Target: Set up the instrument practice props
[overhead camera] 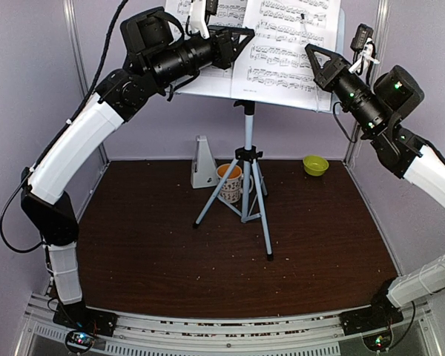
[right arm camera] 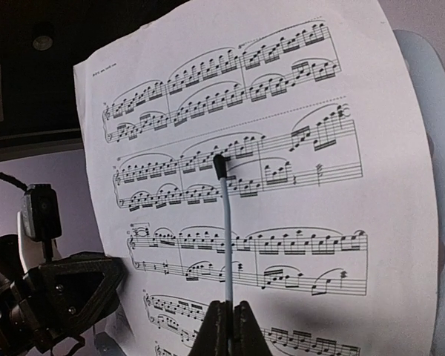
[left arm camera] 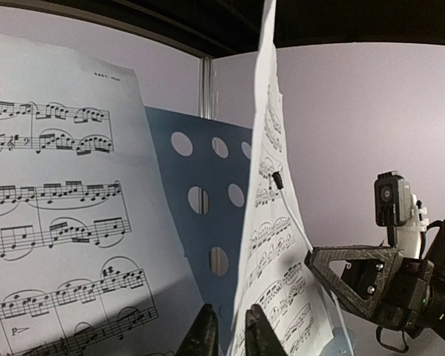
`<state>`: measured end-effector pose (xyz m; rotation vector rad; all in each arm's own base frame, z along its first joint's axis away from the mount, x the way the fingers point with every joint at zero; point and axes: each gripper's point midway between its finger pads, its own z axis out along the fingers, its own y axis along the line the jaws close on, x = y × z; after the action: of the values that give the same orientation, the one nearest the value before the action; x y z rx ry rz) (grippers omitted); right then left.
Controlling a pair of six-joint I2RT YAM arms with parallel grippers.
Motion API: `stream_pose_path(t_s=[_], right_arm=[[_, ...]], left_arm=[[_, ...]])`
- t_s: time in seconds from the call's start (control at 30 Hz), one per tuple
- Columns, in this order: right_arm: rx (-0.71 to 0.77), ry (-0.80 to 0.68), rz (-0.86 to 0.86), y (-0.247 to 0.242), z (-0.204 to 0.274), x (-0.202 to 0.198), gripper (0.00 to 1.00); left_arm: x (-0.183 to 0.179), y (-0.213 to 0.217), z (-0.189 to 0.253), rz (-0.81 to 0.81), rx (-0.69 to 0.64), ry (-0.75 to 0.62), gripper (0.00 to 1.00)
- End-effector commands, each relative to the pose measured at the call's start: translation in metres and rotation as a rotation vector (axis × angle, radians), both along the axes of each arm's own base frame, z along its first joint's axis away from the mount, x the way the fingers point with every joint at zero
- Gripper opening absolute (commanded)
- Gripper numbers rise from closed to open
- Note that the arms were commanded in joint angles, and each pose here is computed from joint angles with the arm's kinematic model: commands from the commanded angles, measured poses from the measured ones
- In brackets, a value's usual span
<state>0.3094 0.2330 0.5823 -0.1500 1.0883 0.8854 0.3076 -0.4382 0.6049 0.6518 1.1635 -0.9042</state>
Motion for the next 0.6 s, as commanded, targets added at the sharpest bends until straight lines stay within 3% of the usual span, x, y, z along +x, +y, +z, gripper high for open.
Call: stream_pose_path(t_s=[0.0, 0.57], right_arm=[[0.006, -0.055, 0.034, 0.004, 0.015, -0.012, 0.00], [0.002, -0.054, 0.036, 0.005, 0.013, -0.011, 0.00]], left_arm=[[-0.008, 0.010, 0.020, 0.010, -0.037, -0.044, 0.18], [-0.028, 0.035, 0.039, 0.049, -0.029, -0.099, 0.45]])
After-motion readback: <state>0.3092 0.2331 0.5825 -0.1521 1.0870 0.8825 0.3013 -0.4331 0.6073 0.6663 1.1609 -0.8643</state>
